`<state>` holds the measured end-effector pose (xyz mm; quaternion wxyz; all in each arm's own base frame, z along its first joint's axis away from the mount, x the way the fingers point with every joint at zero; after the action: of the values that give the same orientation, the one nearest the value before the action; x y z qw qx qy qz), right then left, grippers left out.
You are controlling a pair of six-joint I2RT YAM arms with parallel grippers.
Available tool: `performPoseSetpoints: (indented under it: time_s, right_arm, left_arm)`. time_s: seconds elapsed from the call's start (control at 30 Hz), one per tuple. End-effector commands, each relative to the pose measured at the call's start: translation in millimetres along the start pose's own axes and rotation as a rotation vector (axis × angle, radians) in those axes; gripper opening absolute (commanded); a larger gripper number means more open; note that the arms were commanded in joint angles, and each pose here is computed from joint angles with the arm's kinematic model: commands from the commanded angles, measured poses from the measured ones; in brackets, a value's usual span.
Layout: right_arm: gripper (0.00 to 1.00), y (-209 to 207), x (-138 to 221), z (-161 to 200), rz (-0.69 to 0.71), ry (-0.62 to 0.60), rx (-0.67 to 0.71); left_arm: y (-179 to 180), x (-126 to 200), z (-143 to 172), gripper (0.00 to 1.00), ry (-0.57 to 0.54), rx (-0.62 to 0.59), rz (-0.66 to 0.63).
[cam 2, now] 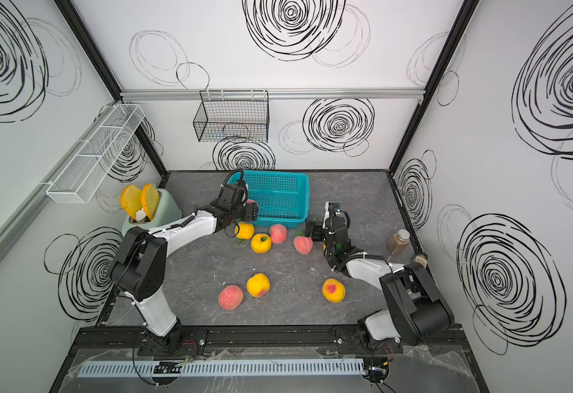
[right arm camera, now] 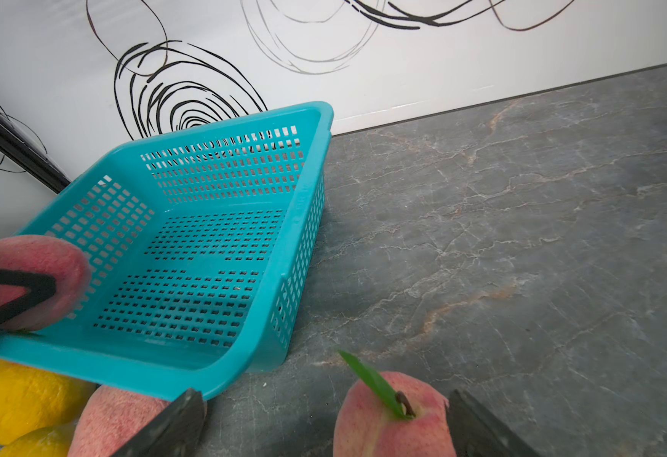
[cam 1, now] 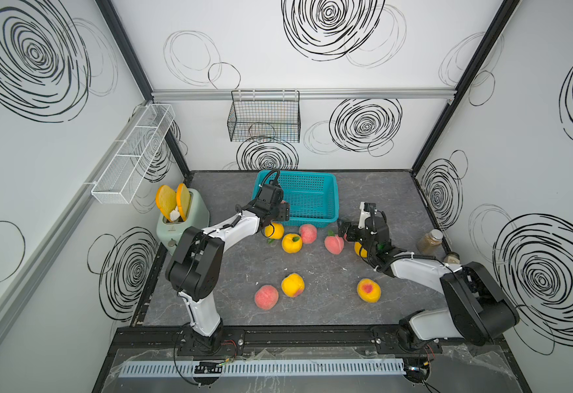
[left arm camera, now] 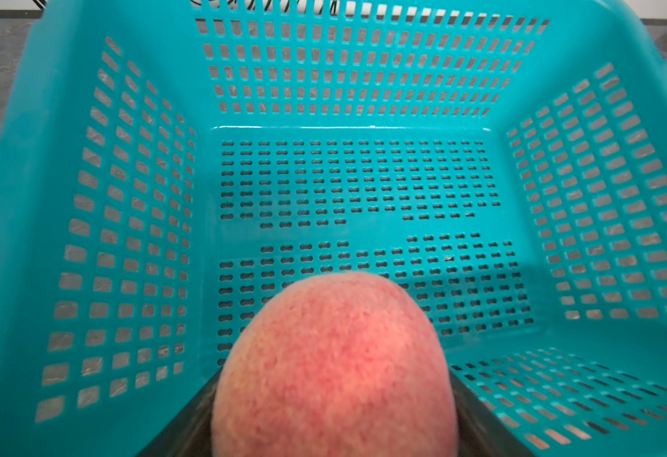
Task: Put the peaches into the basket
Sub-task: Adjust the basket at the center of the board.
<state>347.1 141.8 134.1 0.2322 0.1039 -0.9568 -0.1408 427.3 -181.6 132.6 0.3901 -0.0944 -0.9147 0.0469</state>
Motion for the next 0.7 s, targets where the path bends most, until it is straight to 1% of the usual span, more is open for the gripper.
performPoseSetpoints:
  time_s: [0.0, 0.17, 0.23, 0.37, 0.53, 0.67]
  right_arm:
    - [0.99, 3.8, 3.3, -3.6, -0.017, -0.012, -0.015]
    - [0.99, 4.1, 5.8, -6.4, -0.018, -0.023, -0.016]
    - [0.99, 4.1, 5.9, -5.8, -0.019, -0.021, -0.015]
    - [0.99, 4.9, 5.0, -5.2, -0.023, -0.018, -0.016]
    - [0.99, 4.2, 4.7, -5.1, -0.019, -0.018, -0.015]
    - [0.99, 4.6, 5.2, -6.3, -0.020, -0.021, -0.016]
  left_arm:
    - [-0.9, 15.2, -2.4, 0.75, -0.046, 0.025, -0.006]
    - [0.1, 30.6, 2.0, 0.75, -0.087, 0.054, 0.018]
    - [0.2, 35.6, -3.3, 0.75, -0.097, 0.049, 0.013]
    - [-3.2, 45.0, -25.5, 0.75, -0.125, 0.027, -0.001]
    - [0.1, 43.7, -49.7, 0.76, -0.147, -0.024, -0.073]
    - [7.2, 34.4, -69.6, 0.77, -0.144, -0.088, -0.175]
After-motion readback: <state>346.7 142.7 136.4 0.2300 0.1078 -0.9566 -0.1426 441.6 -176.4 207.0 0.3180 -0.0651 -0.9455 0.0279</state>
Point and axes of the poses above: each gripper's point midway between its finger pads, its own x axis back along the fingers, its own y axis along the line the jaws close on, z = x × y, the point moved 3 cm from there along x, back along the fingers
